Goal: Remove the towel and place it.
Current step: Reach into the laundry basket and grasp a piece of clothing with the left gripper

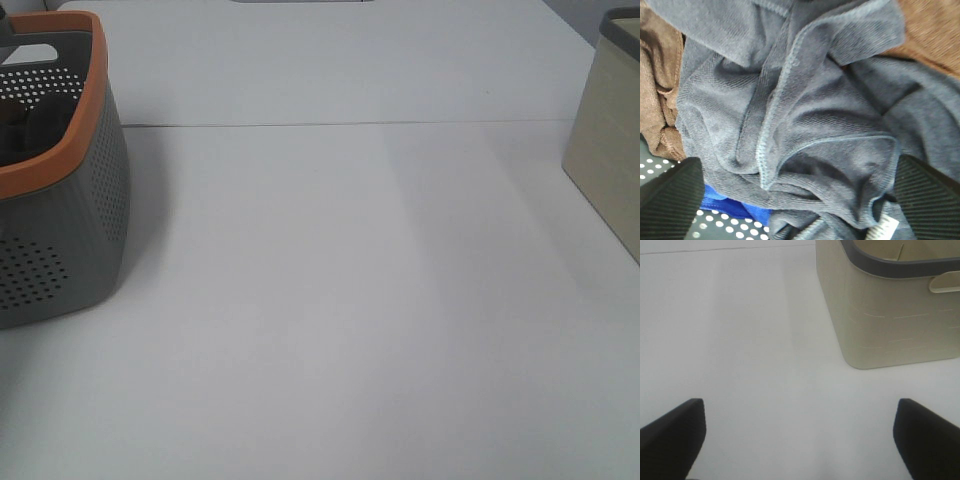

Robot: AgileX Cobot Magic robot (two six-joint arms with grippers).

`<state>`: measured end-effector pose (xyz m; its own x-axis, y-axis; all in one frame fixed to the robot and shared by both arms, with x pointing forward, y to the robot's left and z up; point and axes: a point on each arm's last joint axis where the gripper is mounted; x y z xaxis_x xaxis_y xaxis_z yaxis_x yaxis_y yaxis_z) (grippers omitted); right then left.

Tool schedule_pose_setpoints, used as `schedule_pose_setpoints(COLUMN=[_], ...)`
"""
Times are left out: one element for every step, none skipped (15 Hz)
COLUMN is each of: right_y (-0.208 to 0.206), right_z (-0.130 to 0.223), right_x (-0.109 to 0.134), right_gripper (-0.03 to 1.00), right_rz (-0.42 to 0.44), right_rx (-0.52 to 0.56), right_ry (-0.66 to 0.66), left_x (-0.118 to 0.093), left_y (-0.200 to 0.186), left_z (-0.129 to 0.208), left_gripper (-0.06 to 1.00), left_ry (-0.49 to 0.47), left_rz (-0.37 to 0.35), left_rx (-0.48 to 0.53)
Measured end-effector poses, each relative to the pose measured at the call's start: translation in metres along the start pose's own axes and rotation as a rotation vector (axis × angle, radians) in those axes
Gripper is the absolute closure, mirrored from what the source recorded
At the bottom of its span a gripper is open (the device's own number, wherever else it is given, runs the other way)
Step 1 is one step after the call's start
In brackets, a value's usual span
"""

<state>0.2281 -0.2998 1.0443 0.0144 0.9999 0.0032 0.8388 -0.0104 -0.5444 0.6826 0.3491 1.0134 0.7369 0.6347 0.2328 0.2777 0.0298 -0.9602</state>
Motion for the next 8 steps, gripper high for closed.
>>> schedule_pose_setpoints(right_y=[0.000, 0.000, 0.000, 0.000, 0.000, 0.000, 0.000, 0.000], right_z=[0.000, 0.000, 0.000, 0.000, 0.000, 0.000, 0.000, 0.000], right_x=[0.000, 0.000, 0.000, 0.000, 0.000, 0.000, 0.000, 0.000], right_gripper=[0.06, 0.06, 0.06, 0.06, 0.06, 0.06, 0.06, 0.06], right_rz=[0.000, 0.000, 0.000, 0.000, 0.000, 0.000, -0.001, -0.001], right_rx=[0.000, 0.000, 0.000, 0.000, 0.000, 0.000, 0.000, 0.000], right_ry=[0.000, 0.000, 0.000, 0.000, 0.000, 0.000, 0.000, 0.000], left_x=[0.001, 0.003, 0.006, 0.007, 0.006, 0.006, 0.005, 0.005], left_y=[0.003, 0.008, 0.017, 0.028, 0.038, 0.046, 0.053, 0.059], left_z=[0.000, 0.001, 0.002, 0.003, 0.004, 0.004, 0.004, 0.005], left_gripper=[-0.01, 0.00, 0.02, 0.04, 0.07, 0.10, 0.13, 0.17], left_ry=[0.015, 0.018, 0.016, 0.015, 0.018, 0.023, 0.025, 0.023], left_rz=[-0.007, -0.011, -0.011, -0.005, 0.010, 0.022, 0.030, 0.041], left_rx=[0.006, 0.008, 0.009, 0.017, 0.031, 0.040, 0.043, 0.045])
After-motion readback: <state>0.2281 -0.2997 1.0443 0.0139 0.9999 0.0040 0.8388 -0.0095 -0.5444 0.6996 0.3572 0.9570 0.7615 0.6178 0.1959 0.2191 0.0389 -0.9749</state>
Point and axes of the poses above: a point on each arm's last joint axis where the gripper is mounted, y pointing out along that axis toward the gripper, x along the wrist's bending axis when the last joint is at zero, z = x × y, and after that the axes turned 3 degrees about -y, right-handed
